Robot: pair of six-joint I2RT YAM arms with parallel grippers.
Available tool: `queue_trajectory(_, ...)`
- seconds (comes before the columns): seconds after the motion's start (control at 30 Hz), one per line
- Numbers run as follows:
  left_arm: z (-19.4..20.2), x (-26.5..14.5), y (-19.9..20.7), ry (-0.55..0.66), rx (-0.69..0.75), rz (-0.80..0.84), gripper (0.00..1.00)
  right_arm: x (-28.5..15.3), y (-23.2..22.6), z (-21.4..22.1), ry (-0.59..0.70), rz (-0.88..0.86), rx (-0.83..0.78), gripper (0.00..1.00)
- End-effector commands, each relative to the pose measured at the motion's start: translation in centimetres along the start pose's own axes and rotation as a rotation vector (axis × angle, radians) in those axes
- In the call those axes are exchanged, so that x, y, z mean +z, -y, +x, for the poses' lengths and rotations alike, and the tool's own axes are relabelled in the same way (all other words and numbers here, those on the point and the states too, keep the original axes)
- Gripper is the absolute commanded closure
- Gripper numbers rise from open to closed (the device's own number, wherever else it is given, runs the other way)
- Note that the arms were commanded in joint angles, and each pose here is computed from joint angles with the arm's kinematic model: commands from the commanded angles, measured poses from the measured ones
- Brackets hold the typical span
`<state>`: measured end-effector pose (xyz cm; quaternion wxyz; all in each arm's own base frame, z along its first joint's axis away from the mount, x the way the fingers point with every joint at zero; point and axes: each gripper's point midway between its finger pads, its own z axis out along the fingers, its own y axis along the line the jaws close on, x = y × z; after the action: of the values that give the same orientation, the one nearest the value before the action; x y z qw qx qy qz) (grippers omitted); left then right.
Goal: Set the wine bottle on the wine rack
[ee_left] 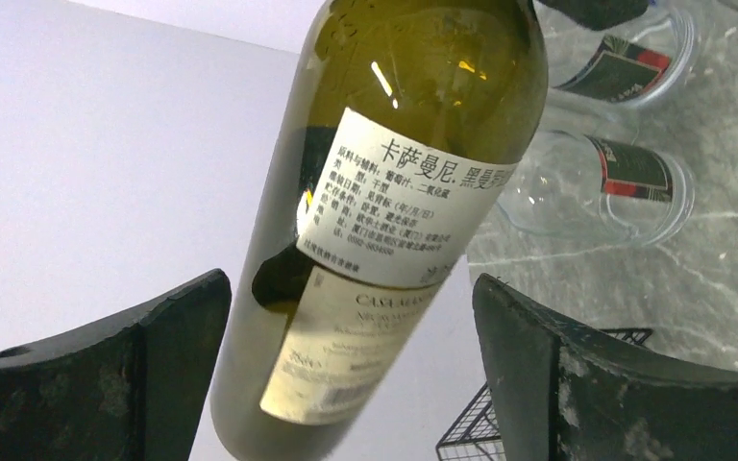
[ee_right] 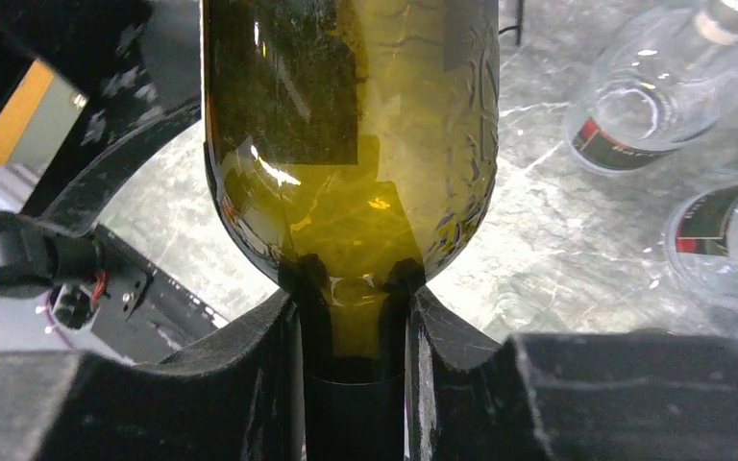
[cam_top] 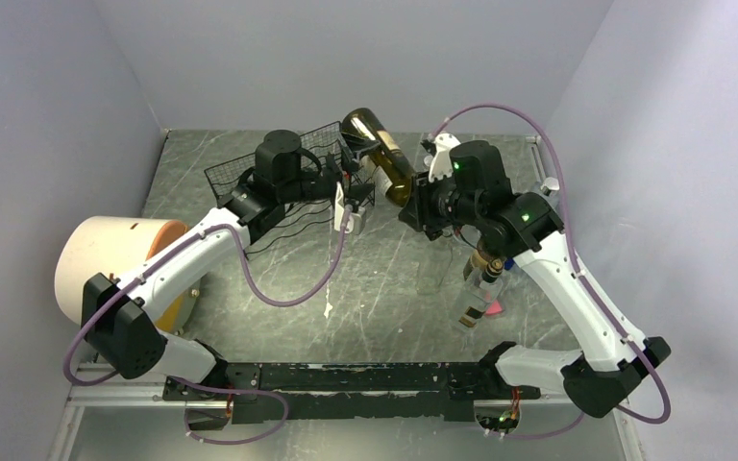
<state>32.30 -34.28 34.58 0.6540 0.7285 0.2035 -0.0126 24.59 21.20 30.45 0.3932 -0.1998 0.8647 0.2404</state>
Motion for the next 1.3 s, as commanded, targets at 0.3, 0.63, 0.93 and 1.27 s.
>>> queue_trajectory(0.3, -0.9, -3.8, -0.3, -0.038, -0.671, -0.307, 0.01, -0.3, -0.3, -4.6, 0.234, -0.012, 0.005, 1.0)
queue_trajectory(0.63, 1.6, -12.4, 3.2, -0.47, -1.572, -0.721, 0.01, 2.1, -2.3, -2.4, 0.156, -0.124, 0.011, 1.0)
queue_trajectory(0.93, -0.3, -14.2, 3.6, -0.622, -1.649, -0.591, 0.01, 5.5, -5.8, 1.9, 0.066, -0.165, -0.029, 1.0)
queue_trajectory(1.27, 1.5, -17.5, 2.9, -0.718, -1.609, -0.798, 0.01, 8.6, -7.8, 10.1, -0.124, -0.193, -0.189, 1.0)
